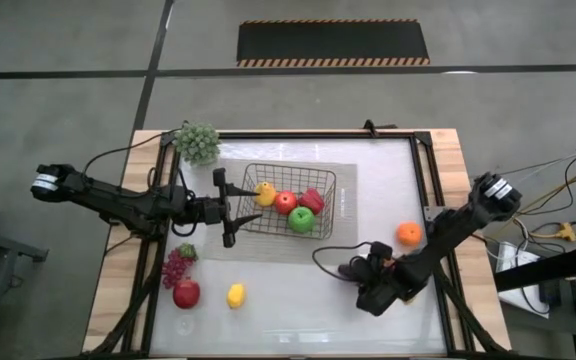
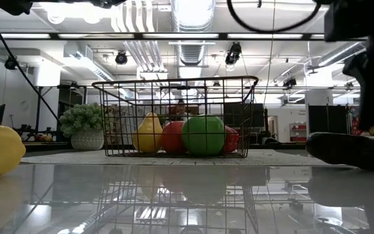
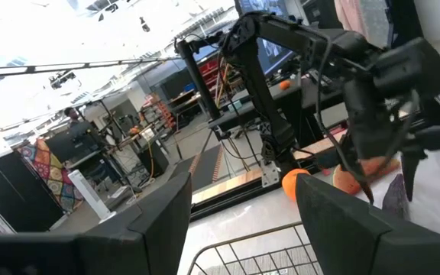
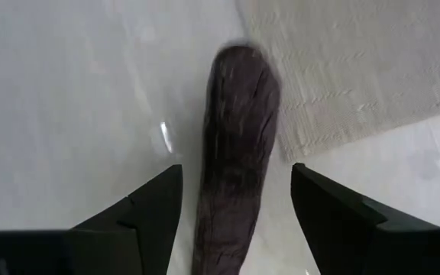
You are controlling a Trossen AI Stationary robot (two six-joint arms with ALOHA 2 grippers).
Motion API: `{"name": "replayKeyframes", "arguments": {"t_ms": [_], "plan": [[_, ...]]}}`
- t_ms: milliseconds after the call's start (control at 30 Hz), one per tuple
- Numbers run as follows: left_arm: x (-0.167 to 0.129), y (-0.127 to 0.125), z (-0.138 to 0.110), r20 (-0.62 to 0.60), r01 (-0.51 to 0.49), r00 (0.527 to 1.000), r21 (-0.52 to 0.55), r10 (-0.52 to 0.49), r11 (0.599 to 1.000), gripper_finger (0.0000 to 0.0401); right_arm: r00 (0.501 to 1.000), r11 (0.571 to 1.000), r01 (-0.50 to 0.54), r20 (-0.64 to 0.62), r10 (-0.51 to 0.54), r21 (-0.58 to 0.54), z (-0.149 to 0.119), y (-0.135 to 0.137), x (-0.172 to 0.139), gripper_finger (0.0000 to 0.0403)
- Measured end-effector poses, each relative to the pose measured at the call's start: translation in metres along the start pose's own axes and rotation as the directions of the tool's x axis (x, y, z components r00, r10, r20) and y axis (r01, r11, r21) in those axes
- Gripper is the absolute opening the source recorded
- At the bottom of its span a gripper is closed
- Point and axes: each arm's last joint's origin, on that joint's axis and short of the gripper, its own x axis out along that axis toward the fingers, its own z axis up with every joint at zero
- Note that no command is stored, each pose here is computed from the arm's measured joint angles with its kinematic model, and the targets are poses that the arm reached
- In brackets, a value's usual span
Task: Build produce basket
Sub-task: Put the eggplant into the wire basket
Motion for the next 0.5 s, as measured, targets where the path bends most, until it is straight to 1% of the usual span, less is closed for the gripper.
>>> {"name": "replayKeyframes", "arguments": {"t_ms": [133, 233, 300, 500], "plan": [[0.0, 0.0, 0.0, 0.0, 0.0, 1.0, -0.001, 0.0, 1.0, 0.0217, 0.998, 1.0, 0.023, -0.055, -0.024, -0.02, -0.005, 0.005, 0.016, 0.0222], [0.0, 0.0, 0.0, 0.0, 0.0, 1.0, -0.025, 0.0, 1.0, 0.0217, 0.997, 0.999, 0.027, -0.067, -0.029, -0.026, -0.007, 0.007, 0.022, 0.0202], [0.0, 0.0, 0.0, 0.0, 0.0, 1.0, -0.028, 0.0, 1.0, 0.0217, 0.998, 0.999, 0.023, -0.064, -0.024, -0.026, -0.007, 0.008, 0.022, 0.0177], [0.0, -0.001, 0.0, 0.001, 0.003, 1.0, -0.035, -0.003, 0.999, 0.0217, 0.999, 0.999, 0.002, -0.04, -0.003, -0.034, -0.004, 0.007, 0.014, 0.0082]]}}
